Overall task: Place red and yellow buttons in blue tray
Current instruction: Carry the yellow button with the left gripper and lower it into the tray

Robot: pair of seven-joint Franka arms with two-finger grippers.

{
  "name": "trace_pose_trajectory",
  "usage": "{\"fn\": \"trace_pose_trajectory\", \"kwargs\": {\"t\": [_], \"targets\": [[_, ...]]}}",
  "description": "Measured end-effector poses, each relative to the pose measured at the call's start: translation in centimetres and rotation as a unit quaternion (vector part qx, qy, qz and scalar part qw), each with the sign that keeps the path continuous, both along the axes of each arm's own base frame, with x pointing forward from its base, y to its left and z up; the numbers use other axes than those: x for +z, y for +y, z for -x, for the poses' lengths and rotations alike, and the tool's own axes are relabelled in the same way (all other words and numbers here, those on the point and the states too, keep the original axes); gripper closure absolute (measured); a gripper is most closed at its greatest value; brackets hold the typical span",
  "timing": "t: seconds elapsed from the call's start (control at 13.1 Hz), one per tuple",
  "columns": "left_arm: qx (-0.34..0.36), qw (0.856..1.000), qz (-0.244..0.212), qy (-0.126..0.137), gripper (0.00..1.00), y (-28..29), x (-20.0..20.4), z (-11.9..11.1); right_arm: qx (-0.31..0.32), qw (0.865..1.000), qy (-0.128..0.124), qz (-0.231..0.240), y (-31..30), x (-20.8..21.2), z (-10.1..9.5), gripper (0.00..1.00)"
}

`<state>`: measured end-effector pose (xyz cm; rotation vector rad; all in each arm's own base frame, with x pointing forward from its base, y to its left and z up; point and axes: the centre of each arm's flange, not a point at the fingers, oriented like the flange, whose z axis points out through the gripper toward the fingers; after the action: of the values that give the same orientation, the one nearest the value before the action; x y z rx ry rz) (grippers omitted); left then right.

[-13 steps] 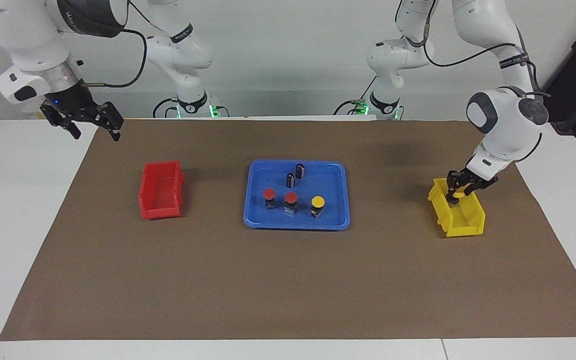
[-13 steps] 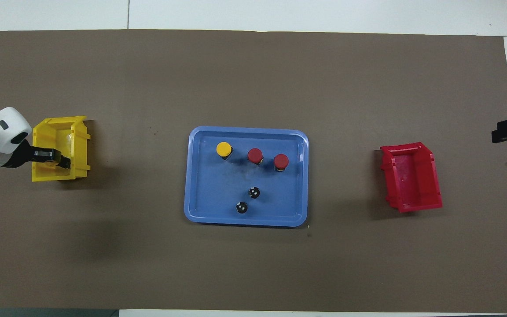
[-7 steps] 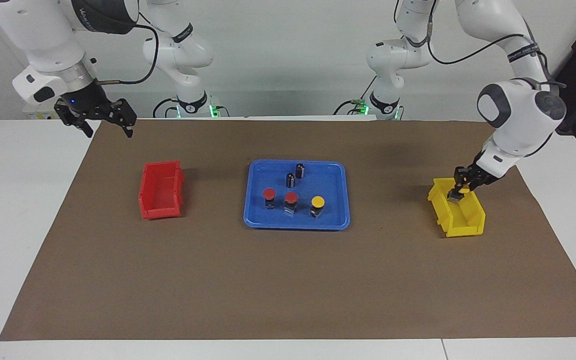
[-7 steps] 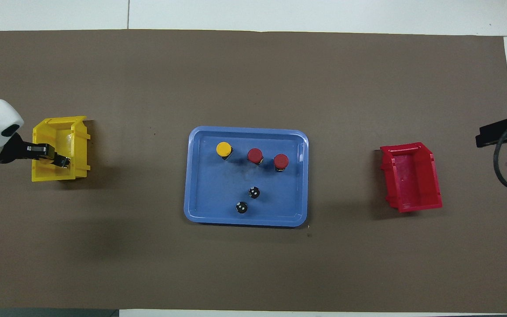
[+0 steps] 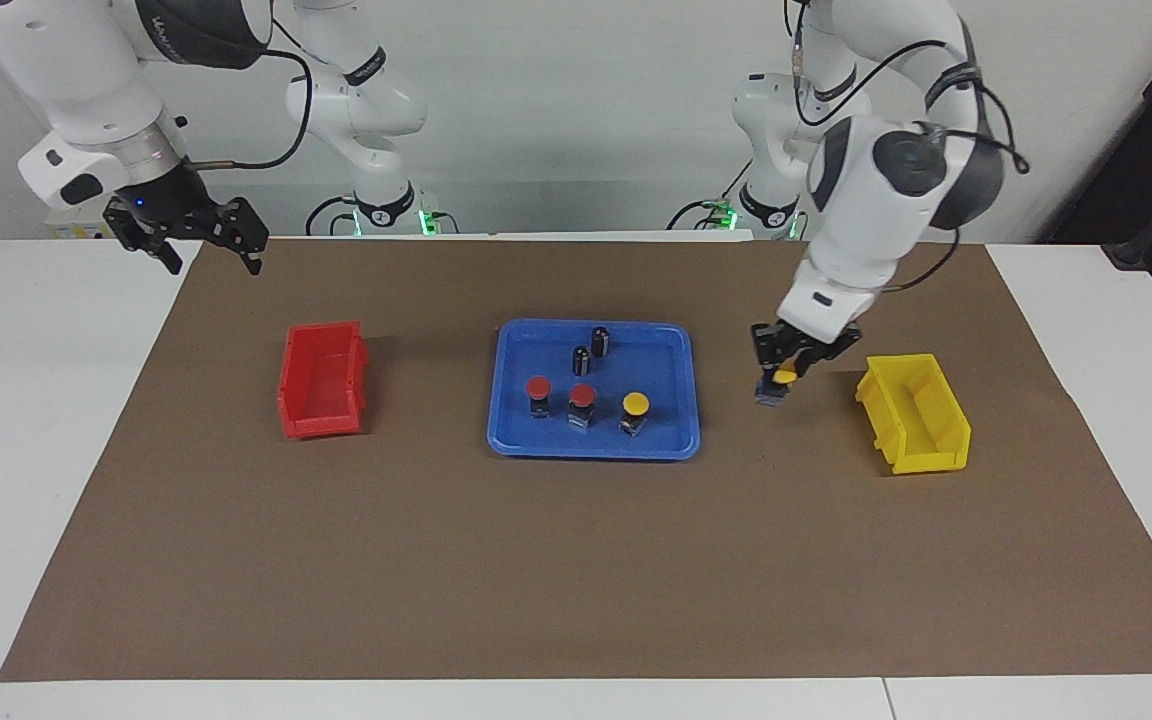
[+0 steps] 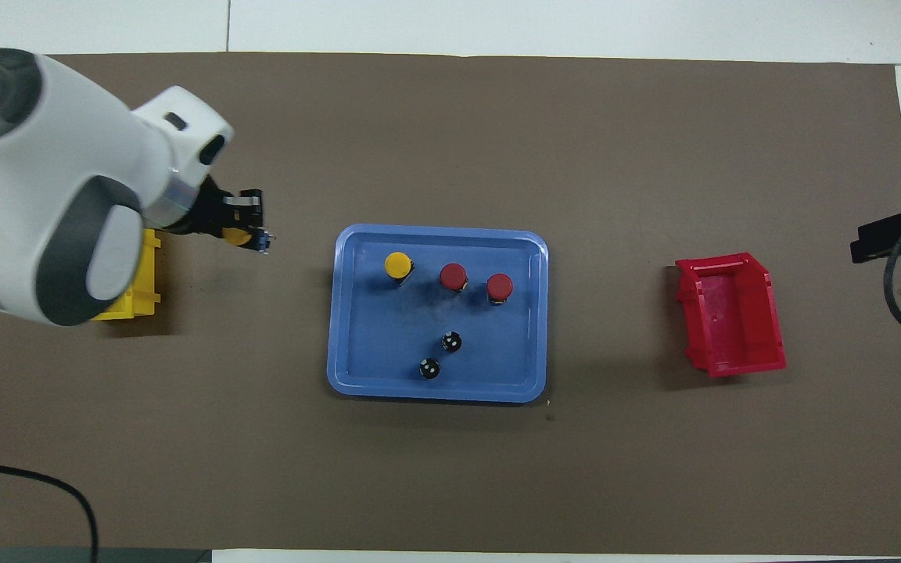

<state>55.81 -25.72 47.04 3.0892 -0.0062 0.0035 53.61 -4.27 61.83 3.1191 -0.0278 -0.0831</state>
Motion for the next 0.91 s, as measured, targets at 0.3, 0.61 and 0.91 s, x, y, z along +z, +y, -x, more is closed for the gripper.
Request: {"fn": "trace_pose_trajectory", "kwargs": {"t": [0.3, 0.61, 0.91], "targets": [[0.0, 1.0, 0.005, 0.014, 0.59, -5.0, -5.5, 2.7, 0.0, 1.0, 0.0, 0.0, 0.0, 0.0, 0.0, 0.0], [0.005, 1.0, 0.015, 0.016, 0.59, -6.8, -6.8, 4.1, 0.0, 1.0, 0.0, 0.0, 0.0, 0.0, 0.0, 0.0], [0.01, 1.0, 0.017, 0.01, 0.59, -6.6, -8.6, 4.6, 0.0, 1.0, 0.0, 0.0, 0.0, 0.0, 0.0, 0.0]]}}
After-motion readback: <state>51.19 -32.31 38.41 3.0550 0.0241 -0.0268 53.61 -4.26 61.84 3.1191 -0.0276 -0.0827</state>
